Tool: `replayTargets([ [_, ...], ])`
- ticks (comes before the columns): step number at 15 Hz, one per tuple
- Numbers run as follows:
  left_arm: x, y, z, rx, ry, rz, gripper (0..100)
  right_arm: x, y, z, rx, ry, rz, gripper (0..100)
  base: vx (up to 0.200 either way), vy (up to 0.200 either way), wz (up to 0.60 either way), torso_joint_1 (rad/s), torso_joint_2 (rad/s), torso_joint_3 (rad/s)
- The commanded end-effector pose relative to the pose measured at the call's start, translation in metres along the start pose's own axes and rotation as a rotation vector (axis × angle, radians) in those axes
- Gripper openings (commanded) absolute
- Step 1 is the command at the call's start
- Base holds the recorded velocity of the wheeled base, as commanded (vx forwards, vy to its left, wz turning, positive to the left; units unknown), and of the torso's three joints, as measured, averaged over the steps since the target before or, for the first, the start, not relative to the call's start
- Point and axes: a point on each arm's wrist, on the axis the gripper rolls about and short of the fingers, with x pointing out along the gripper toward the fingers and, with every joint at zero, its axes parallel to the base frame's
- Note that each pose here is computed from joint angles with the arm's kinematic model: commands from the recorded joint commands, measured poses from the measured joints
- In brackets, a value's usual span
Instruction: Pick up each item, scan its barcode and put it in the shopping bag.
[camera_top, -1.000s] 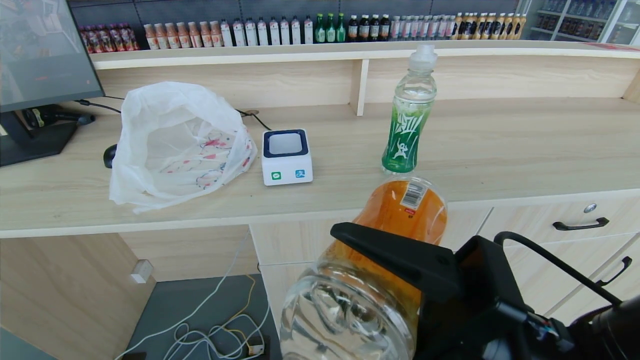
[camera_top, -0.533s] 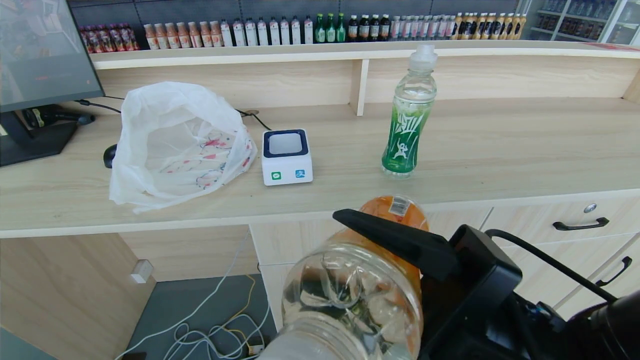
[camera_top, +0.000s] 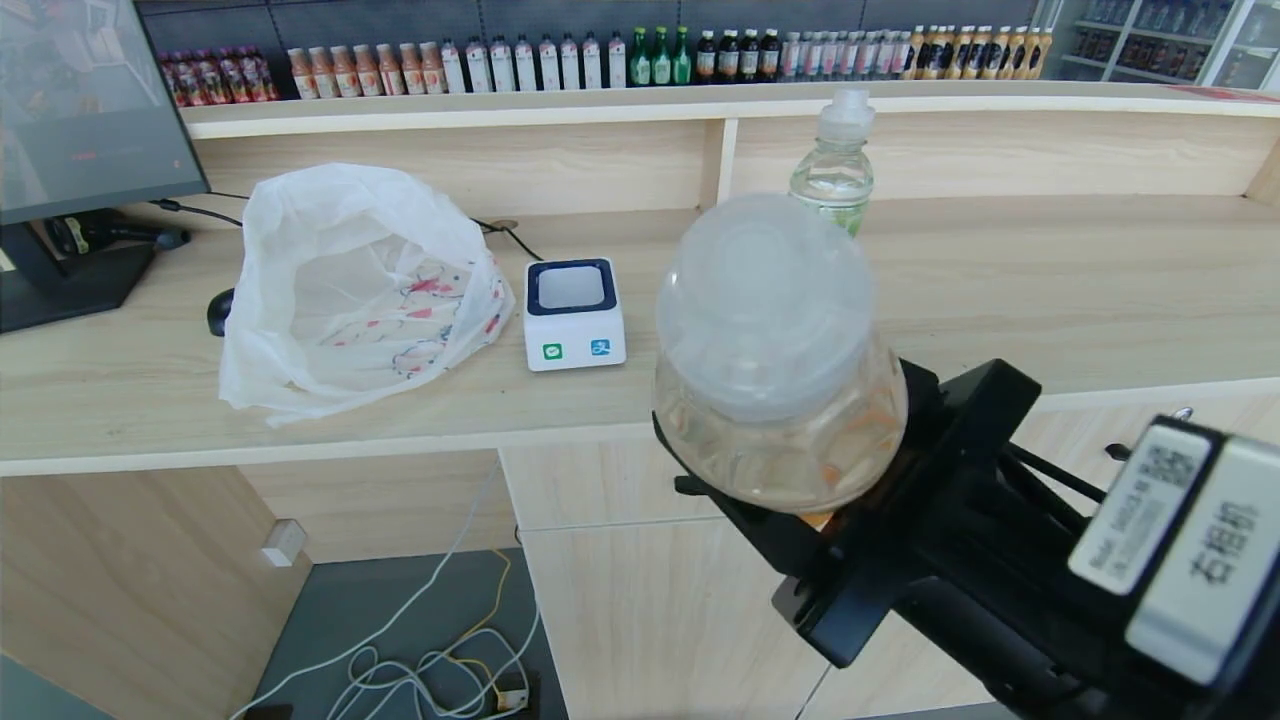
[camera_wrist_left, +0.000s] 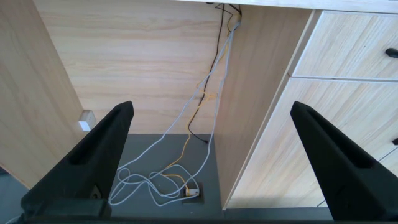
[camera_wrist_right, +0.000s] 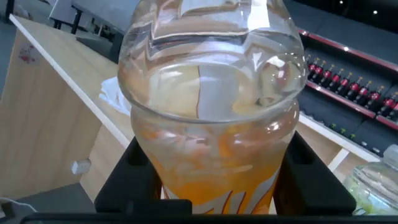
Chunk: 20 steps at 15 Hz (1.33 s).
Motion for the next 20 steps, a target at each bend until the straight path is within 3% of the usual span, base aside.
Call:
replayTargets([
  [1, 0.000, 0.000, 0.000, 0.000, 0.000, 0.000, 100, 0.006, -0.011, 0.000, 0.084, 0.010, -0.074, 0, 0.000, 0.000, 0.00, 0.000, 0.00, 0.000],
  [4, 0.000, 0.000, 0.000, 0.000, 0.001, 0.000, 100, 0.010, -0.023, -0.004, 0.254, 0.038, -0.153, 0, 0.000, 0.000, 0.00, 0.000, 0.00, 0.000],
  [9, 0.000, 0.000, 0.000, 0.000, 0.000, 0.000, 100, 0.017, -0.061, -0.036, 0.450, 0.164, -0.272, 0, 0.000, 0.000, 0.00, 0.000, 0.00, 0.000],
  [14, 0.000, 0.000, 0.000, 0.000, 0.000, 0.001, 100, 0.037, -0.090, -0.034, 0.512, 0.155, -0.342, 0, 0.000, 0.000, 0.00, 0.000, 0.00, 0.000],
  [20, 0.000, 0.000, 0.000, 0.000, 0.001, 0.000, 100, 0.036, -0.089, -0.040, 0.580, 0.114, -0.382, 0, 0.000, 0.000, 0.00, 0.000, 0.00, 0.000],
])
